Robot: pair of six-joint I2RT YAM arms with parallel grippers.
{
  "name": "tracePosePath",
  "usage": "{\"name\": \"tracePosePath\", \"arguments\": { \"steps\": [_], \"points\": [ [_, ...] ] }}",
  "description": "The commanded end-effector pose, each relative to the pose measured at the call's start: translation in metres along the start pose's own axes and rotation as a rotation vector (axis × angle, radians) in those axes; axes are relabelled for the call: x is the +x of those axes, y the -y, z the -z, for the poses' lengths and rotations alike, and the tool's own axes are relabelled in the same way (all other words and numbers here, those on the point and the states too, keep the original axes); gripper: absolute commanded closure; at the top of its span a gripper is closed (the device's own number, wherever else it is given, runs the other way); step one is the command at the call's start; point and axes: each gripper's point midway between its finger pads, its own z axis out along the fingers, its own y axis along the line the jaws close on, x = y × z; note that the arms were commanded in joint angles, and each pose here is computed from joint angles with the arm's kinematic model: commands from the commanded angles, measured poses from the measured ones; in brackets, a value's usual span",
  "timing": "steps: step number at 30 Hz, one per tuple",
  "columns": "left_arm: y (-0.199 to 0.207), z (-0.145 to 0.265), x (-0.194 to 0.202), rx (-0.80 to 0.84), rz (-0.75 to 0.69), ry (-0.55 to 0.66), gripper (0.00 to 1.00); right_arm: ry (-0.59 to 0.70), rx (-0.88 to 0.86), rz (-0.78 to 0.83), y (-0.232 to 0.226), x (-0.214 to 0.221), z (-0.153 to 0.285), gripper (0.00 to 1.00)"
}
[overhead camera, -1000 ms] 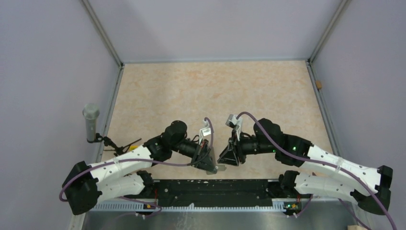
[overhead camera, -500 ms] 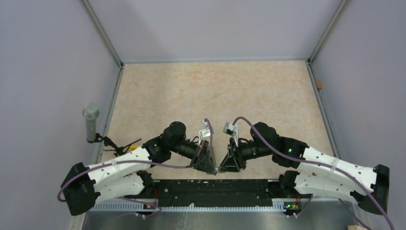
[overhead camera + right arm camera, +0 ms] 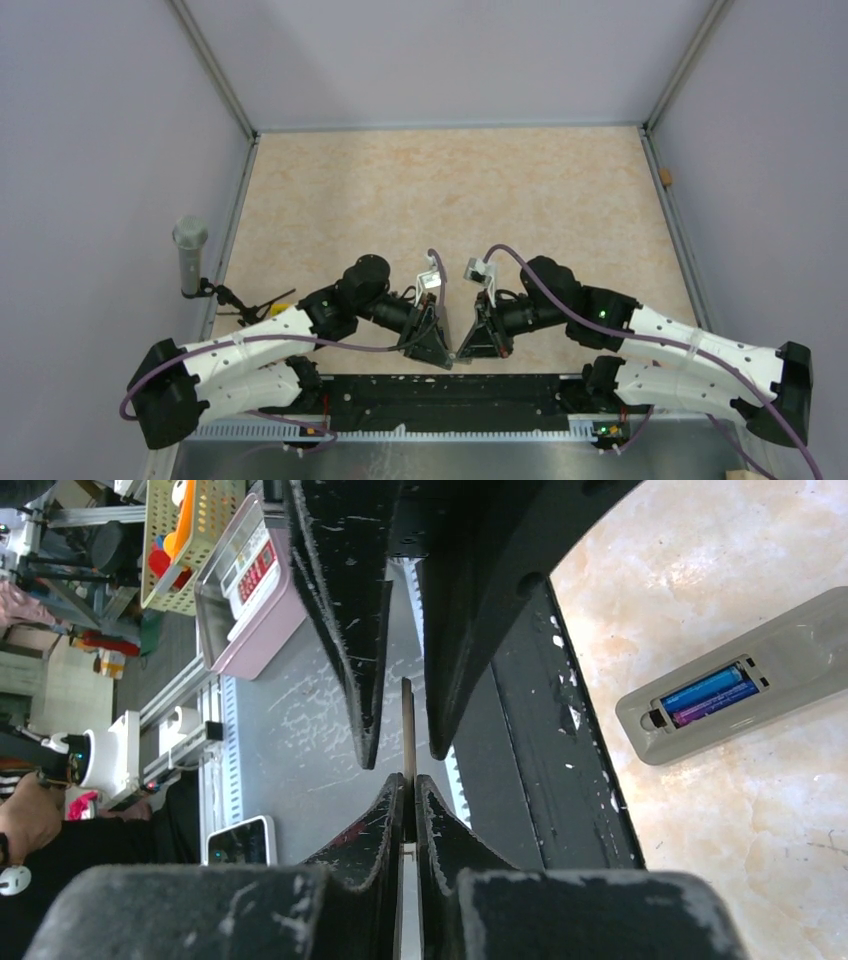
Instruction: Load the batteries into the remote control
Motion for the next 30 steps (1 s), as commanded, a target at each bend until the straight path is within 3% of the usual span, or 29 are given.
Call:
{"name": "tracePosePath", "arguments": {
  "steps": [1, 2, 4, 9, 20, 30],
  "points": [
    [-0.003, -0.001, -0.011, -0.034, -0.029, 0.032, 0.57, 0.05, 0.012, 0.039, -0.001, -0.014, 0.003, 1.0],
    [-0.005, -0.001, -0.011, -0.05, -0.022, 0.036, 0.47, 0.051, 0.027, 0.046, 0.0, -0.015, 0.004, 1.0],
    [-0.011, -0.001, -0.013, -0.08, -0.004, 0.052, 0.37, 0.061, 0.069, 0.056, 0.005, -0.017, 0.008, 1.0],
    [-0.017, -0.001, -0.024, -0.111, 0.057, 0.118, 0.25, 0.066, 0.256, 0.107, 0.027, -0.018, 0.014, 1.0],
    [-0.058, 0.028, -0.045, -0.207, 0.29, 0.29, 0.27, 0.155, 0.56, 0.411, 0.056, -0.03, 0.01, 1.0],
    [-0.056, 0.044, -0.05, -0.166, 0.366, 0.346, 0.27, 0.21, 0.696, 0.862, 0.05, -0.053, -0.007, 1.0]
  ]
}}
